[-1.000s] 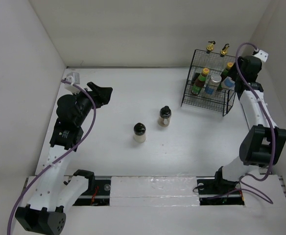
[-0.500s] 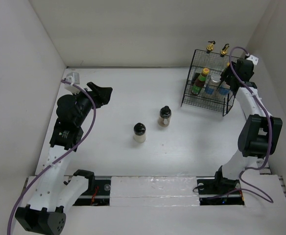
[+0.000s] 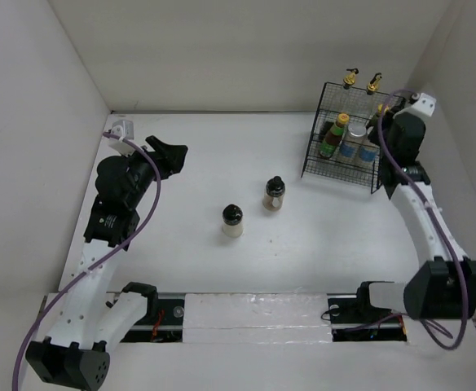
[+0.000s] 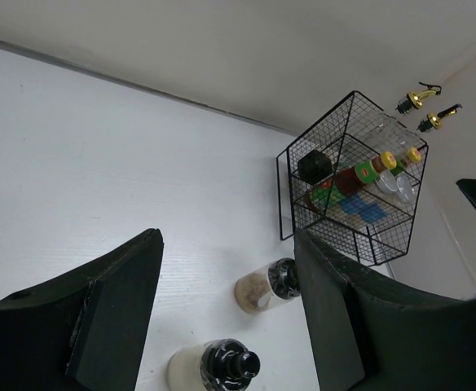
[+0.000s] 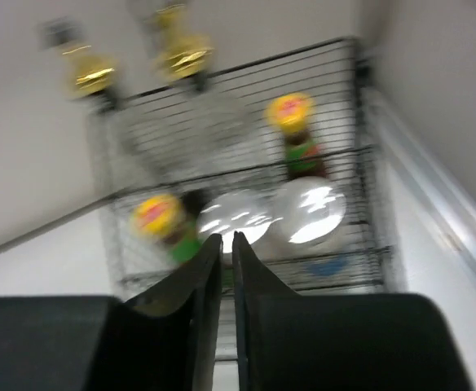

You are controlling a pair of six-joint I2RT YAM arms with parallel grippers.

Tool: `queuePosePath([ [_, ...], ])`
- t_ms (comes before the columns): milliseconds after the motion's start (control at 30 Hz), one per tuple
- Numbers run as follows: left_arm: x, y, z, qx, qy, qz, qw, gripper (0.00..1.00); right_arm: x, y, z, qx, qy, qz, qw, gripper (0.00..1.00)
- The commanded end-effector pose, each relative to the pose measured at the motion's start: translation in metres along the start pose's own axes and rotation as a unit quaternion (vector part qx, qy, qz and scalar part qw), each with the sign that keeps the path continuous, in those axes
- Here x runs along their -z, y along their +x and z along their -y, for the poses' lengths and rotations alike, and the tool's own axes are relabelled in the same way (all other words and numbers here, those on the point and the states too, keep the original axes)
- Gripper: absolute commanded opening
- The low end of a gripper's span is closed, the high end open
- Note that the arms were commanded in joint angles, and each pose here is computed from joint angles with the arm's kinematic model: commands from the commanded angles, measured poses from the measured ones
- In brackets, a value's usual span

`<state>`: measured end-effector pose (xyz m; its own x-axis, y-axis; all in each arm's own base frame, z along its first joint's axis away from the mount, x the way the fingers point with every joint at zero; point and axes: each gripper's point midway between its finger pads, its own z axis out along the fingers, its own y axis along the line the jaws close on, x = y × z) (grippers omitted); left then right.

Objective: Organize the condiment bottles

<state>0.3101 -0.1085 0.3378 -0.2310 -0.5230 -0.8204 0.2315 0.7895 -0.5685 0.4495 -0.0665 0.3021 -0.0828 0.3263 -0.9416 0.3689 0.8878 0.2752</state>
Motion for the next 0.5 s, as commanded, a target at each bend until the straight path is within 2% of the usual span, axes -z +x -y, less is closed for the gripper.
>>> queuePosePath([
  [0, -0.002, -0.007, 0.009, -0.005, 0.018, 0.011, 1.000, 0.61, 0.049, -0.002, -0.073, -0.023, -0.147, 0.055, 0.987, 0.13],
  [33, -0.002, -0.007, 0.009, -0.005, 0.018, 0.011, 1.000, 0.61, 0.070, 0.008, -0.108, -0.029, -0.210, 0.059, 0.975, 0.09],
  [67, -0.002, -0.007, 0.009, -0.005, 0.018, 0.011, 1.000, 0.59, 0.081, 0.038, -0.118, -0.020, -0.242, 0.033, 0.970, 0.09],
  [133, -0.005, -0.006, 0.005, -0.005, 0.010, 0.010, 1.000, 0.59, 0.117, 0.068, -0.163, 0.000, -0.337, -0.004, 0.942, 0.24],
  [167, -0.005, -0.006, 0.005, -0.005, 0.010, 0.010, 1.000, 0.58, 0.124, 0.088, -0.169, 0.017, -0.344, -0.032, 0.938, 0.53],
  [200, -0.005, -0.006, 0.005, -0.005, 0.010, 0.010, 1.000, 0.58, 0.129, 0.103, -0.176, 0.040, -0.355, -0.048, 0.933, 0.67],
  [300, -0.005, -0.005, 0.006, -0.005, 0.014, 0.008, 1.000, 0.58, 0.145, 0.146, -0.188, 0.081, -0.358, -0.101, 0.925, 0.97],
  [400, -0.005, -0.004, 0.008, -0.005, 0.019, 0.005, 1.000, 0.58, 0.151, 0.178, -0.202, 0.113, -0.385, -0.141, 0.905, 0.99],
  [467, -0.003, -0.003, 0.007, -0.005, 0.019, 0.005, 1.000, 0.58, 0.151, 0.190, -0.208, 0.124, -0.387, -0.150, 0.901, 0.95],
])
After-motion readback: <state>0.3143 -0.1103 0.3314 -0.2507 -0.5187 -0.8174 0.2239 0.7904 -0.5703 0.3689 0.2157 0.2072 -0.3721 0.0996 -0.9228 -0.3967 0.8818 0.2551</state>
